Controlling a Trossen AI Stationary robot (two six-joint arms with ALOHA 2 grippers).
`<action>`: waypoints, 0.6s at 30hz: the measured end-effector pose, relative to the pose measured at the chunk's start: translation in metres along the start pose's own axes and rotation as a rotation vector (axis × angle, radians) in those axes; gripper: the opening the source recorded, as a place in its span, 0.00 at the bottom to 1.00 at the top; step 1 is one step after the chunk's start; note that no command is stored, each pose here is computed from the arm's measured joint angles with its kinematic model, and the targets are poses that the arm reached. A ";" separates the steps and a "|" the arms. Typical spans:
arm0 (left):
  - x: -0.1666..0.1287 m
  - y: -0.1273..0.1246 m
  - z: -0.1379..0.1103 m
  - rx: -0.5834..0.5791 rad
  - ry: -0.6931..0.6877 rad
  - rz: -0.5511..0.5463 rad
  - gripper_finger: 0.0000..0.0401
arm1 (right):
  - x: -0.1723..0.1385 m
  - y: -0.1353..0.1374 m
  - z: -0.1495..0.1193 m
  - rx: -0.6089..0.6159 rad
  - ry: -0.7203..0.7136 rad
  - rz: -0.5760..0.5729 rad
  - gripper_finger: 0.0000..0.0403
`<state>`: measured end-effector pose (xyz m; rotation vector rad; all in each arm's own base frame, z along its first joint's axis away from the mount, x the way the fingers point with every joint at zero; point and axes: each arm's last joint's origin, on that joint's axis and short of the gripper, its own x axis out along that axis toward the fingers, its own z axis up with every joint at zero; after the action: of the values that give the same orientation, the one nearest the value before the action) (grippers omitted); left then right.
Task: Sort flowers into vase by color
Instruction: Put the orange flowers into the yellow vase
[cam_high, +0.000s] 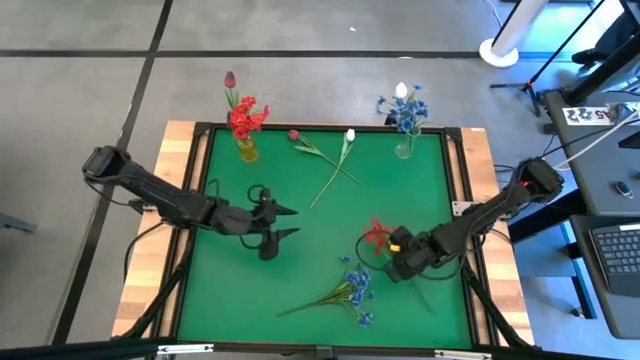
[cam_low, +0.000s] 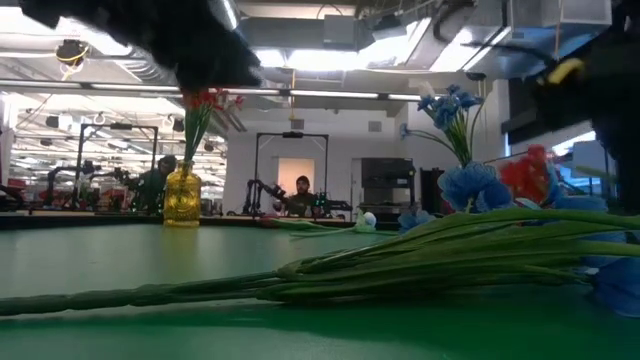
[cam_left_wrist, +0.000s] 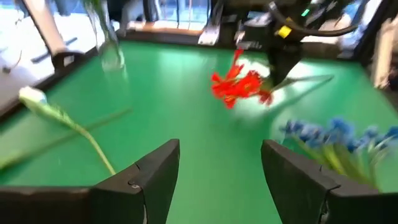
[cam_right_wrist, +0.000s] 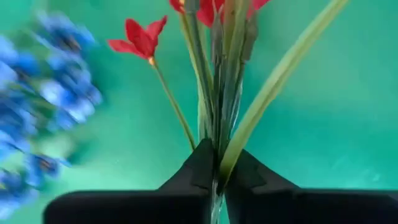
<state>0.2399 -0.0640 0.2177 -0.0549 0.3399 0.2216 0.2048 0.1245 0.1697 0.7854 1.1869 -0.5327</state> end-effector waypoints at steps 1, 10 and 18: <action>-0.005 0.001 0.005 0.006 -0.017 -0.006 0.55 | -0.005 -0.001 0.002 -0.002 -0.037 0.013 0.03; -0.064 0.011 0.056 0.010 -0.233 -0.192 0.55 | -0.064 -0.003 0.026 -0.072 -0.640 0.179 0.01; -0.072 0.016 0.066 0.000 -0.310 -0.267 0.55 | -0.104 0.026 0.060 -0.286 -1.079 0.300 0.01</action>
<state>0.1912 -0.0571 0.3042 -0.0642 0.0214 -0.0353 0.2286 0.0914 0.2854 0.3101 0.1272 -0.4212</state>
